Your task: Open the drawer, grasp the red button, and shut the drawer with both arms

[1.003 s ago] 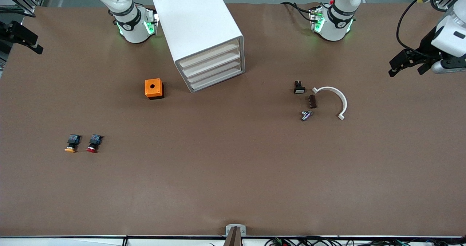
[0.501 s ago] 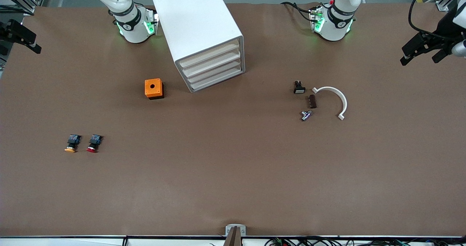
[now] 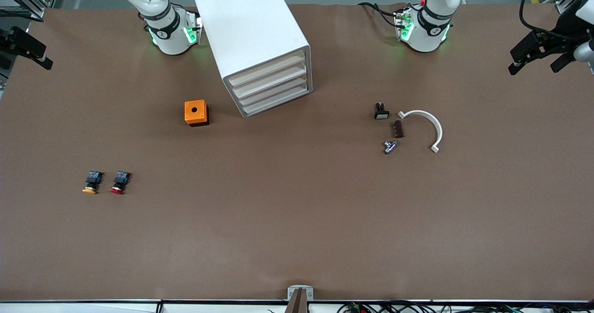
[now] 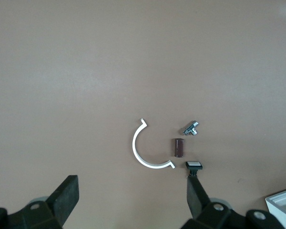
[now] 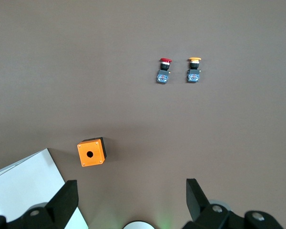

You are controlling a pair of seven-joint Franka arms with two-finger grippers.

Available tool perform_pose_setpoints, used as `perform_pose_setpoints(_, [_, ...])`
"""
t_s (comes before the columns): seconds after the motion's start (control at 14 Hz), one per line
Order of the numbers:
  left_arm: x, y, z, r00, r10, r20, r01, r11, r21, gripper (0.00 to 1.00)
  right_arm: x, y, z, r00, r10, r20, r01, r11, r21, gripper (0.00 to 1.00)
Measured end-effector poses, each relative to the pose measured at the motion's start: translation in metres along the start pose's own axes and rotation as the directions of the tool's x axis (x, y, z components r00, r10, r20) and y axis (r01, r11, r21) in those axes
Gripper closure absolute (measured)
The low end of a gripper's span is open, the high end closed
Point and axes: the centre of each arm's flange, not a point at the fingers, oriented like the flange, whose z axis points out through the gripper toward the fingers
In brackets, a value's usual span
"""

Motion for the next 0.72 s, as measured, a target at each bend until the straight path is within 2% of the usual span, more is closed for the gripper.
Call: perform_pose_setpoints(0.72, [-0.0025, 0.0001, 0.0008, 1.000, 0.002, 0.031, -0.003, 1.000, 0.003, 0.00, -0.0008, -0.0036, 0.0009, 1.000, -0.008, 0.009, 0.008, 1.000, -0.001, 0.00])
